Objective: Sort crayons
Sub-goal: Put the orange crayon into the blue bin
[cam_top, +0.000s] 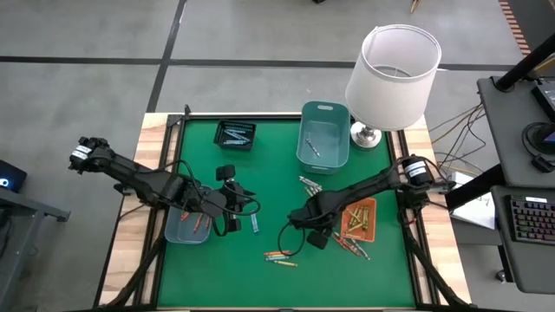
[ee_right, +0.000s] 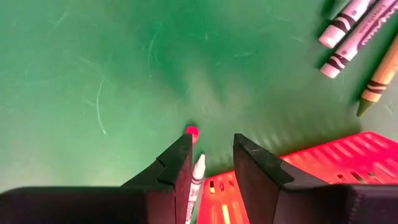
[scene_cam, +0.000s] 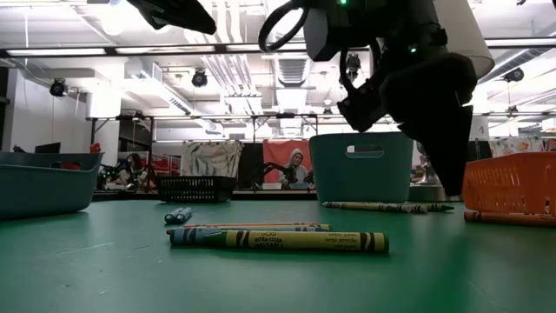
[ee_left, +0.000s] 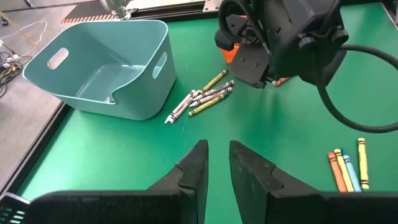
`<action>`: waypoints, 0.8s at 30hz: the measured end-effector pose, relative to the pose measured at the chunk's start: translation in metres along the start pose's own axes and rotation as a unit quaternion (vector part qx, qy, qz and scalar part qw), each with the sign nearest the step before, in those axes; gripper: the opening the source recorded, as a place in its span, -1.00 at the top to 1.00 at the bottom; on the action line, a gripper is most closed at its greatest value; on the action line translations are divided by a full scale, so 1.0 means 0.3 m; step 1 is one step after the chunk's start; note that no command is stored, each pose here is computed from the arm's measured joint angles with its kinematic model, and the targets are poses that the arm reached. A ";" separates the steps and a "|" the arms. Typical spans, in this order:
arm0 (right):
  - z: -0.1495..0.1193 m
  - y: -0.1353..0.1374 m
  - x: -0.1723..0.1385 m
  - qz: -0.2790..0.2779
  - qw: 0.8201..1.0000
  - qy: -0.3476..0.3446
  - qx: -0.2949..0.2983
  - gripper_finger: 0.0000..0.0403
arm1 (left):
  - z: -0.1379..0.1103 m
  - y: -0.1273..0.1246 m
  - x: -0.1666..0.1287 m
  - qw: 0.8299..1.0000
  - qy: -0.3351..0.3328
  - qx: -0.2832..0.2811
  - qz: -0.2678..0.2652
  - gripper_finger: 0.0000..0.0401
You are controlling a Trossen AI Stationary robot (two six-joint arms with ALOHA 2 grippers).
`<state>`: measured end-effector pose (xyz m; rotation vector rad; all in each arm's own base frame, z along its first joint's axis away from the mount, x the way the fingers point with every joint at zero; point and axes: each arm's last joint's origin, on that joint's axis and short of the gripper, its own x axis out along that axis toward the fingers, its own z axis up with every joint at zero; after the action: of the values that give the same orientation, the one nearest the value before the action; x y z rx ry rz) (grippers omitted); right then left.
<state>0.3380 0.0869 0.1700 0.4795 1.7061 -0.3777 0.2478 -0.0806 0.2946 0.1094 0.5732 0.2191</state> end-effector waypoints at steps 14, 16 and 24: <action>0.118 0.134 -0.043 0.006 0.998 -0.022 -0.063 0.46 | 0.000 0.000 0.000 1.000 0.001 0.004 -0.001 0.76; 0.122 0.148 -0.025 -0.019 0.997 0.006 -0.079 0.46 | -0.002 0.000 0.000 1.000 0.003 0.005 -0.001 0.76; 0.088 0.194 0.021 -0.132 0.977 0.094 -0.138 0.46 | -0.005 0.001 0.000 1.000 0.008 0.008 -0.001 0.76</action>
<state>0.3892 0.1244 0.1596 0.0853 1.9782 -0.2849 0.2468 -0.0804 0.2932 0.1229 0.5907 0.2142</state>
